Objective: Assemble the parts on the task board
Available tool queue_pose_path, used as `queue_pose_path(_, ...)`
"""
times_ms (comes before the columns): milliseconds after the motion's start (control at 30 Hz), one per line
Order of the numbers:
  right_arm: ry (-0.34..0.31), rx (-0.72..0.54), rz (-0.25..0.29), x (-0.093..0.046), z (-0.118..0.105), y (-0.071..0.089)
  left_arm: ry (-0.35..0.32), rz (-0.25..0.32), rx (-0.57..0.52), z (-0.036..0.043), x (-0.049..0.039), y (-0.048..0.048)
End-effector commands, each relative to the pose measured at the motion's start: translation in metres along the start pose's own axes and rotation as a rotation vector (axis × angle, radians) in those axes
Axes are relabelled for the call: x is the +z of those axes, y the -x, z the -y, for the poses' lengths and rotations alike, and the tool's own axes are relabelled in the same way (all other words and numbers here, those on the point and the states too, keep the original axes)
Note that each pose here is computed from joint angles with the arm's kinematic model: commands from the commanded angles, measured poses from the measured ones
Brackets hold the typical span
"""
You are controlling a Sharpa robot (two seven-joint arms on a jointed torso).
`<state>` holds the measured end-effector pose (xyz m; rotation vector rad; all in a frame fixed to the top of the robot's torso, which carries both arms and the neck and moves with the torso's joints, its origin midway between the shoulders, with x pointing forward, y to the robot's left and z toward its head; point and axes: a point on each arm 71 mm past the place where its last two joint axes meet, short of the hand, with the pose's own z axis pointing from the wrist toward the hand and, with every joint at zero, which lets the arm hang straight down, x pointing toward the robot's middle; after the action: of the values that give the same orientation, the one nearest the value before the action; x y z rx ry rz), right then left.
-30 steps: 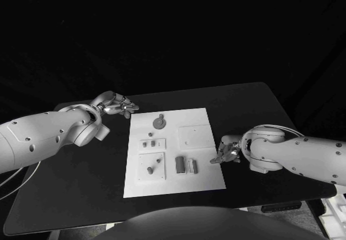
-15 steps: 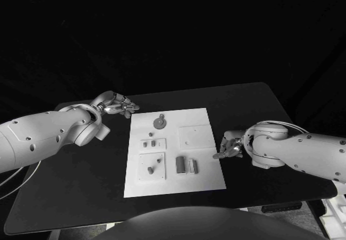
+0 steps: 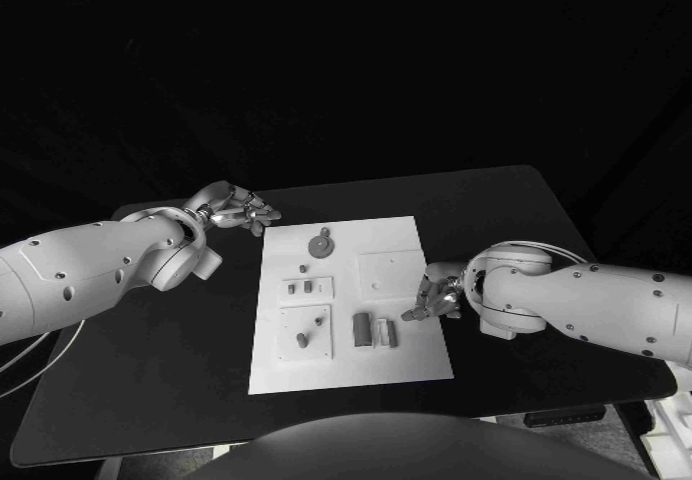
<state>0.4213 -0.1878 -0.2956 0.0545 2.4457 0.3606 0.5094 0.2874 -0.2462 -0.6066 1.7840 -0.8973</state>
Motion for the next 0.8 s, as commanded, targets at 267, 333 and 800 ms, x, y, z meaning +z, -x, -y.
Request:
queue_pose_path(267, 0.038, 0.012, -0.117, 0.013, -0.026, -0.01, -0.012, -0.017, -0.003, 0.0031, 0.0014, -0.0031)
queue_pose_path(333, 0.039, 0.01, -0.123, 0.015, -0.028, -0.012, -0.011, -0.017, -0.003, 0.0029, 0.0016, -0.0028)
queue_pose_path(800, 0.026, -0.06, -0.119, 0.024, -0.032, -0.014, -0.012, -0.018, -0.002, 0.0028, 0.0011, -0.0027)
